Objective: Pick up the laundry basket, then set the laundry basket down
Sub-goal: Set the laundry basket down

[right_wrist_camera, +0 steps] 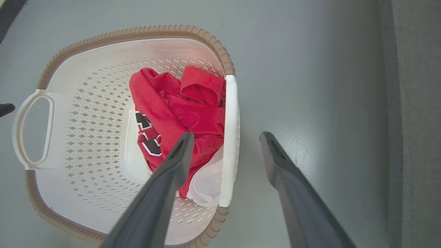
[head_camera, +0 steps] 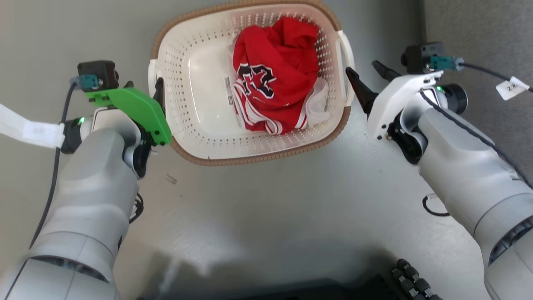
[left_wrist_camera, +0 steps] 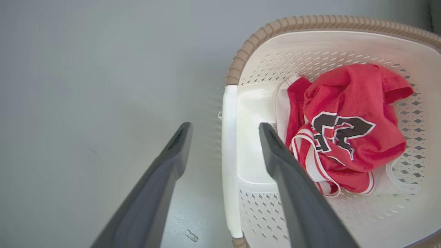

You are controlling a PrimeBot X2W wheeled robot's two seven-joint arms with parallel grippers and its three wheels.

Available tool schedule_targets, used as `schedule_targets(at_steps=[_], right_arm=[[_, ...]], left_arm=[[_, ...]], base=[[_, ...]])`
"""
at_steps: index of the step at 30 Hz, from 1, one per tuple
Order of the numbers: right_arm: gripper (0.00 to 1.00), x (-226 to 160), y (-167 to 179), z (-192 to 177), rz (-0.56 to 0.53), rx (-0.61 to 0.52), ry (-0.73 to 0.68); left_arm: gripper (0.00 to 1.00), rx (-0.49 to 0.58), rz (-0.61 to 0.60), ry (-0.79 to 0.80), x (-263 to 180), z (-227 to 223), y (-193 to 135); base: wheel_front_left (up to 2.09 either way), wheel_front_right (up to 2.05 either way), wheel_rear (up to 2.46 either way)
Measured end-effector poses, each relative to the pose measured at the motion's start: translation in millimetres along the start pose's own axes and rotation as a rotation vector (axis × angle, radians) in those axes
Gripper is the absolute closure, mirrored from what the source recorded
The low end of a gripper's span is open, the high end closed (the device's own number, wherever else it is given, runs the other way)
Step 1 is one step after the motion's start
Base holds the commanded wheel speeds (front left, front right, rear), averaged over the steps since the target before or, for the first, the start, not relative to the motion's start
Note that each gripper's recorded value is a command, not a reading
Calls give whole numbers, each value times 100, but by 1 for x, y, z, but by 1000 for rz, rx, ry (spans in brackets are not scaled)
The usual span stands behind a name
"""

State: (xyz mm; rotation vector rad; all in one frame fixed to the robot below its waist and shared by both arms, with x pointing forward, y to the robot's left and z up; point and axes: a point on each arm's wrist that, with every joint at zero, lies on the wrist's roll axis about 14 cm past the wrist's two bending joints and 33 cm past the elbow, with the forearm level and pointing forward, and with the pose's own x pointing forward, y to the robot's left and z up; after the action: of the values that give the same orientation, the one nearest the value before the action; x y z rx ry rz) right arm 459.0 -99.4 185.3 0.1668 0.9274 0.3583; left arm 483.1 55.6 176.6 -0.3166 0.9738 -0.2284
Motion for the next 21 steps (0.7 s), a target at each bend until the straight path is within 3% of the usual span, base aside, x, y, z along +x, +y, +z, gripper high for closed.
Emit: schedule_targets(at_steps=[21], right_arm=[[0, -71, 12, 67, -23, -40, -224]], left_arm=[[0, 81, -39, -271, -68, 62, -39]], base=[[0, 0, 0]])
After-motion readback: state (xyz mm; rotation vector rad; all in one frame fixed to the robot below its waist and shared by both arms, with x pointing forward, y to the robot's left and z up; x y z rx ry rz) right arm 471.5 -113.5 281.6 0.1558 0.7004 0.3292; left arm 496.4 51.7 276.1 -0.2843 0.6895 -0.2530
